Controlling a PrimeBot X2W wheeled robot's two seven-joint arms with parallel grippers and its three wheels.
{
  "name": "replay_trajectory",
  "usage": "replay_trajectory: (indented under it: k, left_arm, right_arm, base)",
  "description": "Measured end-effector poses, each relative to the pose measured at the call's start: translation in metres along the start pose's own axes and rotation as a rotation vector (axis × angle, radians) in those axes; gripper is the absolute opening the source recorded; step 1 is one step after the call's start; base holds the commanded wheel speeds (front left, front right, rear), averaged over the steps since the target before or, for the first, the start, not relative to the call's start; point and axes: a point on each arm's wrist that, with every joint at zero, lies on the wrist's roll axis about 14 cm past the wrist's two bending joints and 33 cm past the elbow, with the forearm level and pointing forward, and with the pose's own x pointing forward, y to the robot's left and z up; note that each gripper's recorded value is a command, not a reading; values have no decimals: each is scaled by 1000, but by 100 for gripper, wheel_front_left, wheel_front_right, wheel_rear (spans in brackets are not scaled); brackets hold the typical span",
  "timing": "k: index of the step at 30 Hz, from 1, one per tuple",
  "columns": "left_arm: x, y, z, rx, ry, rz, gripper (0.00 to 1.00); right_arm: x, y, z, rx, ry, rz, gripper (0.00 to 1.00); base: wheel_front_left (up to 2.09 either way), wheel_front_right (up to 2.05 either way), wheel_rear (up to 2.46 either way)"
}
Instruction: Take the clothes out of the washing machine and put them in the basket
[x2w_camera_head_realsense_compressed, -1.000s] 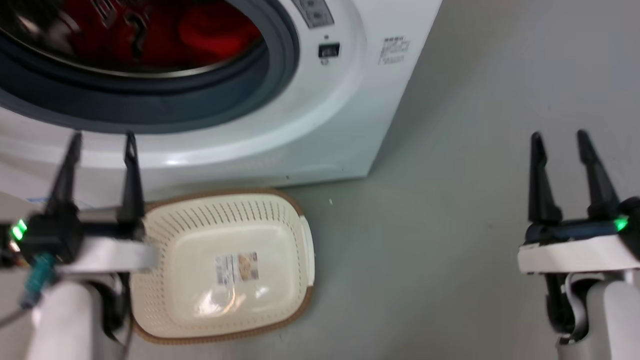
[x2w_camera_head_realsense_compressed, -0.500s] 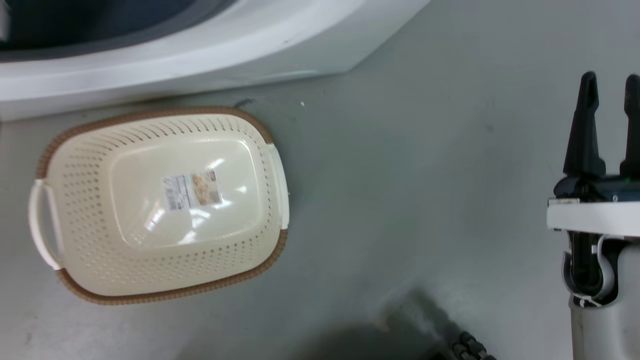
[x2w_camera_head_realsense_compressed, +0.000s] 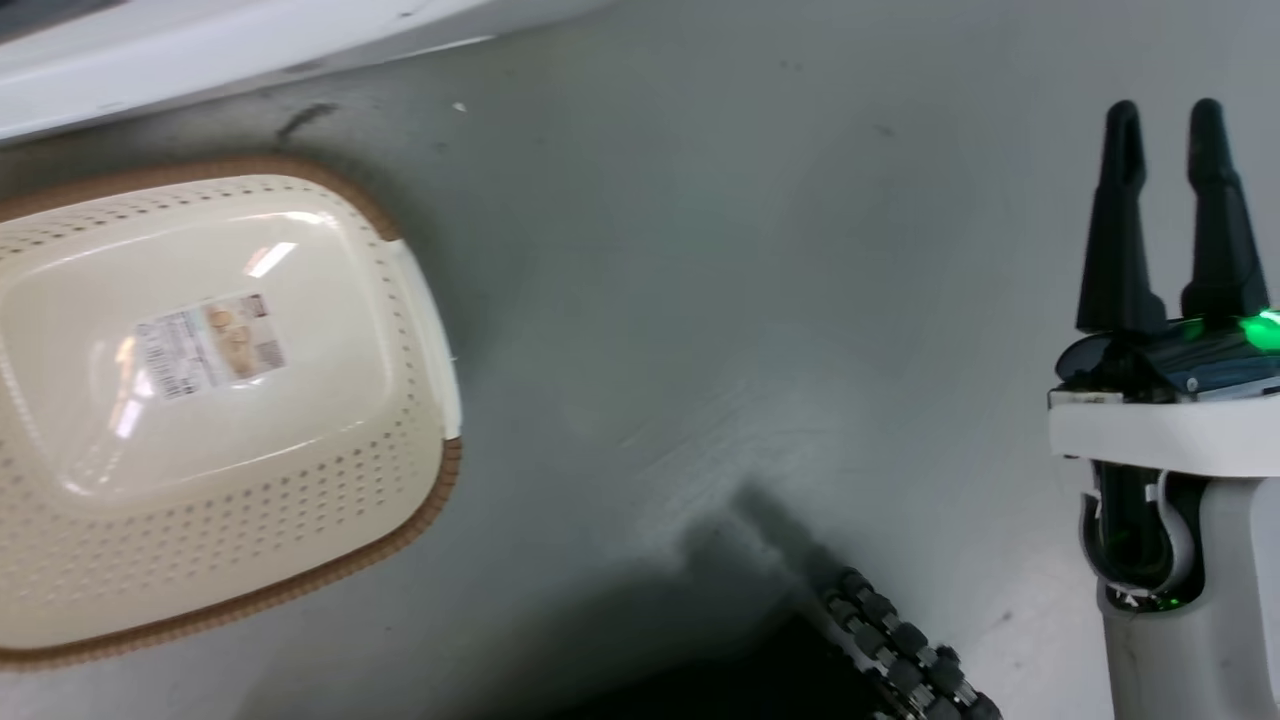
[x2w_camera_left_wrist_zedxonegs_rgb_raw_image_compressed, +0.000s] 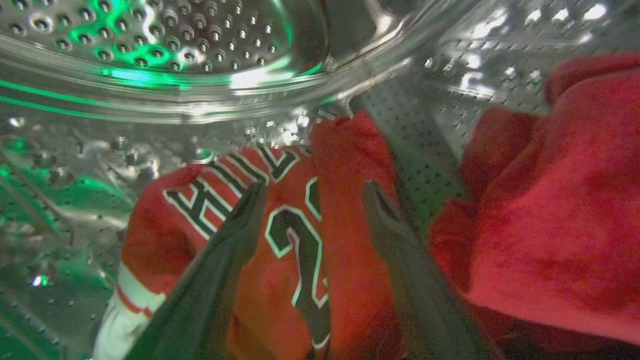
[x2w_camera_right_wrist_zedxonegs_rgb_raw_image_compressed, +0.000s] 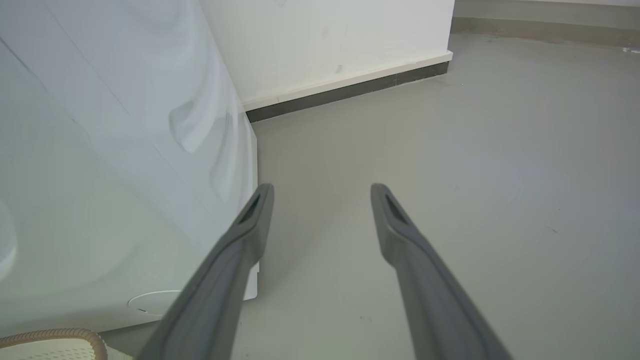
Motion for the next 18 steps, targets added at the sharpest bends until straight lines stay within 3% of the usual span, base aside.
replay_trajectory:
  k: [8,18]
  left_arm:
    - [29,-10,-46,21,257,-12,100]
    - [31,-5,-71,17,426,-9,100]
  right_arm:
    - [-17,-10,-11,-27,52,-33,100]
    - [-28,-10,-14,-31,73,-39,100]
  base:
    - [0,0,0]
    - [0,0,0]
